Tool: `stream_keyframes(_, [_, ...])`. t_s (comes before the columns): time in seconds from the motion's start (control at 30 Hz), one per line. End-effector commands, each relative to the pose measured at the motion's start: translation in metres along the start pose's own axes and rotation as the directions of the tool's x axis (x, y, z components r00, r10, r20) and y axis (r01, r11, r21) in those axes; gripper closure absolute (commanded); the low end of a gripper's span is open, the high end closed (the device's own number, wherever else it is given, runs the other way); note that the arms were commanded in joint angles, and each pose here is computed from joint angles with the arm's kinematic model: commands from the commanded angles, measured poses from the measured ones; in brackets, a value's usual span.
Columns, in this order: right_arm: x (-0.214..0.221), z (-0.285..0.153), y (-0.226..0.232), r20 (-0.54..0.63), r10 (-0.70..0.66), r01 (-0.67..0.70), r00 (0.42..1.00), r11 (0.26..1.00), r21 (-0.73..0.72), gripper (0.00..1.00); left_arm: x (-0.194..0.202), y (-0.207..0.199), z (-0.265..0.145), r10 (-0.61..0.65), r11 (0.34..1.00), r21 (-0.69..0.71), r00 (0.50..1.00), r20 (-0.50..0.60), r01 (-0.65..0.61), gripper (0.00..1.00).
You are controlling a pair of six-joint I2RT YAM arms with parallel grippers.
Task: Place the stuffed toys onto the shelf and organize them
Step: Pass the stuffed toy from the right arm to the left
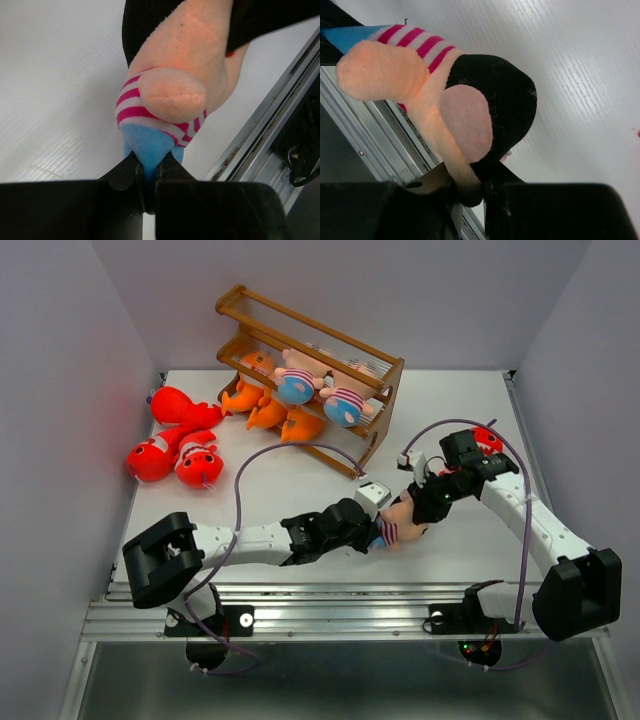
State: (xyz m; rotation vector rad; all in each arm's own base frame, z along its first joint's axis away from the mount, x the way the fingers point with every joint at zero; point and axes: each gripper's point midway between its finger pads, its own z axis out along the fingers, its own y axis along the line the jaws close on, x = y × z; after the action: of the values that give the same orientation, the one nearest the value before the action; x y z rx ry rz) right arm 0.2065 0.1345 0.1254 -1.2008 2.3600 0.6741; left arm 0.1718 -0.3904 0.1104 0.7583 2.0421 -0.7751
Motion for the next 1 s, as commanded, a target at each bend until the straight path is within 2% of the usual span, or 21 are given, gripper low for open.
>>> stream_keyframes(0.0, [-0.023, -0.010, 0.011, 0.075, -0.018, 0.021, 0.997, 0.999, -0.035, 0.56, -0.029, -0.003, -0.012, -0.020, 1.000, 0.012, 0.996, 0.085, 0.019, 1.00])
stream_keyframes(0.07, [-0.028, -0.013, 0.011, 0.090, -0.016, 0.018, 0.996, 1.000, -0.024, 0.36, -0.023, 0.006, -0.017, -0.032, 0.999, 0.016, 0.997, 0.074, 0.031, 1.00])
stream_keyframes(0.1, [-0.034, -0.018, 0.009, 0.114, -0.028, 0.029, 0.993, 1.000, -0.002, 0.14, -0.029, 0.005, -0.025, -0.042, 0.999, 0.036, 0.995, 0.091, 0.039, 1.00])
stream_keyframes(0.13, [-0.038, -0.021, 0.006, 0.126, -0.034, 0.031, 0.991, 0.999, 0.026, 0.00, -0.030, 0.007, -0.029, -0.050, 0.998, 0.039, 0.994, 0.095, 0.047, 1.00])
stream_keyframes(0.17, [-0.043, -0.026, 0.004, 0.145, -0.022, 0.015, 0.989, 0.999, 0.052, 0.00, -0.025, 0.013, -0.033, -0.059, 0.998, 0.037, 0.994, 0.087, 0.056, 1.00])
stream_keyframes(0.33, [-0.077, -0.062, -0.023, 0.272, -0.068, -0.014, 0.960, 0.958, 0.287, 0.00, -0.050, 0.042, -0.075, -0.147, 0.989, 0.047, 0.977, 0.155, 0.142, 1.00])
stream_keyframes(0.43, [-0.080, -0.067, -0.033, 0.310, -0.071, -0.035, 0.948, 0.946, 0.323, 0.00, -0.072, 0.066, -0.107, -0.173, 0.985, 0.025, 0.959, 0.223, 0.172, 1.00])
stream_keyframes(0.53, [-0.074, -0.053, -0.026, 0.326, -0.080, -0.014, 0.942, 0.961, 0.276, 0.00, -0.103, 0.076, -0.146, -0.177, 0.984, 0.023, 0.931, 0.320, 0.179, 1.00])
stream_keyframes(0.67, [-0.060, -0.034, -0.025, 0.315, -0.072, 0.002, 0.946, 0.976, 0.216, 0.00, -0.153, 0.110, -0.198, -0.162, 0.973, -0.075, 0.873, 0.460, 0.220, 1.00])
stream_keyframes(0.87, [-0.049, -0.009, -0.010, 0.331, -0.081, 0.056, 0.940, 0.995, 0.085, 0.00, -0.185, 0.166, -0.228, -0.134, 0.932, -0.216, 0.828, 0.544, 0.292, 1.00])
stream_keyframes(0.9, [-0.043, -0.001, -0.008, 0.328, -0.069, 0.052, 0.942, 0.997, 0.063, 0.00, -0.193, 0.190, -0.238, -0.126, 0.910, -0.253, 0.800, 0.587, 0.329, 1.00])
stream_keyframes(0.97, [-0.037, 0.006, -0.009, 0.308, -0.059, 0.046, 0.950, 0.998, 0.048, 0.00, -0.200, 0.205, -0.245, -0.156, 0.901, -0.226, 0.761, 0.629, 0.371, 1.00])
